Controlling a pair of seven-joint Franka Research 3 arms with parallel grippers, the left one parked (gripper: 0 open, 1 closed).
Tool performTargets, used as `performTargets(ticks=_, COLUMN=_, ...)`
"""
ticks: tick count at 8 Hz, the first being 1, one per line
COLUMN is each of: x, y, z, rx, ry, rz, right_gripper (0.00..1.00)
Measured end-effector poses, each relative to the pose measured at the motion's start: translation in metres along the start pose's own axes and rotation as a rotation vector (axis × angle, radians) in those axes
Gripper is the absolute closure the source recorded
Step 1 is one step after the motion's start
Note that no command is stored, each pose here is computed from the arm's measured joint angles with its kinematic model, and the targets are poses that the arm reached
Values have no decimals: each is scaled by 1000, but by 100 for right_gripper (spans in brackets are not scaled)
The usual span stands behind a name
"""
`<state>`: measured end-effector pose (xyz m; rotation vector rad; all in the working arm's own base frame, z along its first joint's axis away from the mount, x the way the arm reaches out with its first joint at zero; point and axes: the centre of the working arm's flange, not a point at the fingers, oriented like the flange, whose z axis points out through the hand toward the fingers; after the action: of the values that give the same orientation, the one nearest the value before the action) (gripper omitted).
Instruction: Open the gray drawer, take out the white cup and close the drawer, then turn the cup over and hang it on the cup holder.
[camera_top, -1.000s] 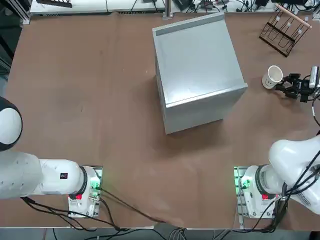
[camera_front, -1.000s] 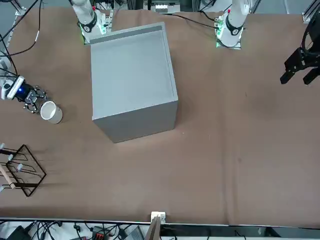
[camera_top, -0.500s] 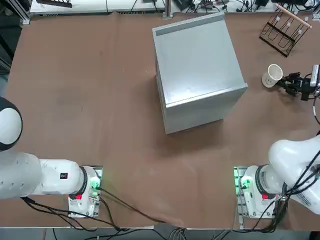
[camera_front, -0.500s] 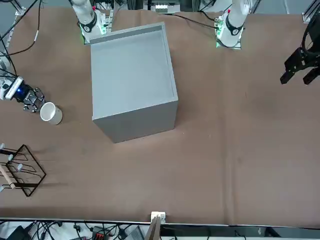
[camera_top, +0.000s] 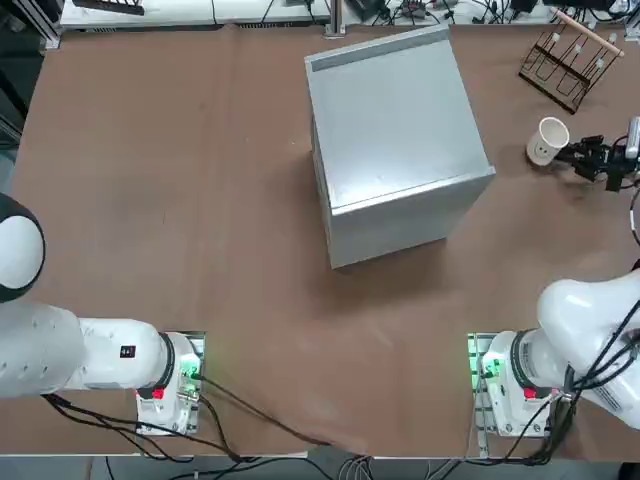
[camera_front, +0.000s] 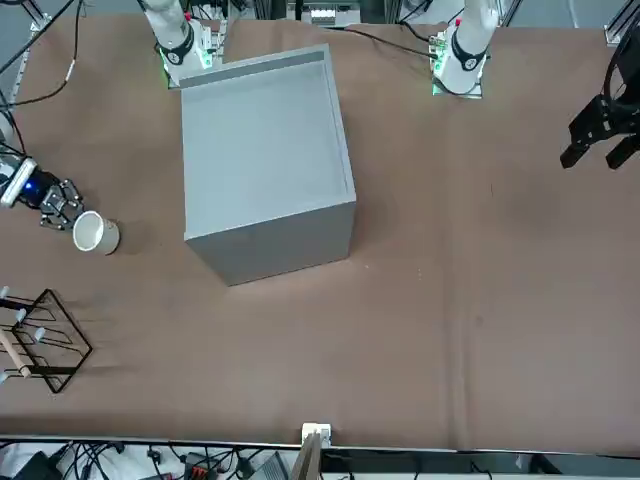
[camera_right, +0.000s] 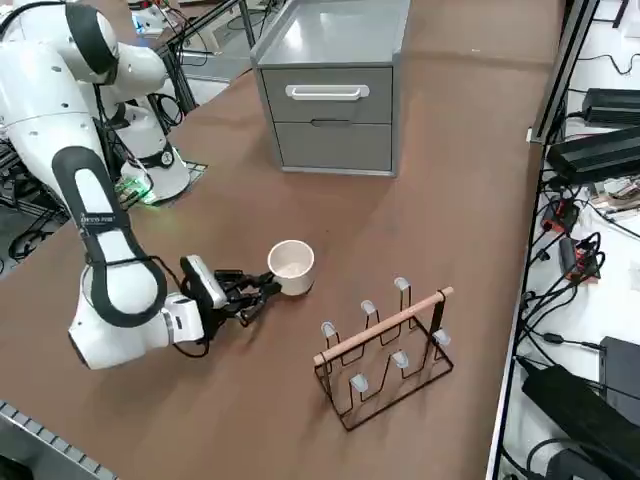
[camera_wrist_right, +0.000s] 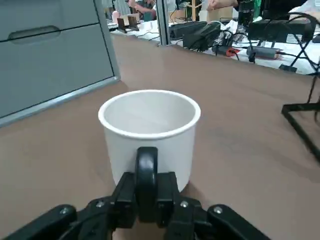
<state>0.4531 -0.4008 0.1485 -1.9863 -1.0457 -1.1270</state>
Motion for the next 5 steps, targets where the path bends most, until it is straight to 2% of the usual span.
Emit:
performTargets(ticks=3, x=80, y=30, z=-53, rx=8, ry=-177, rz=19, right_gripper=81)
performTargets(ticks=5, x=131, y=35, z=-64, rx=-6, ry=-270, rz=169, right_gripper=81)
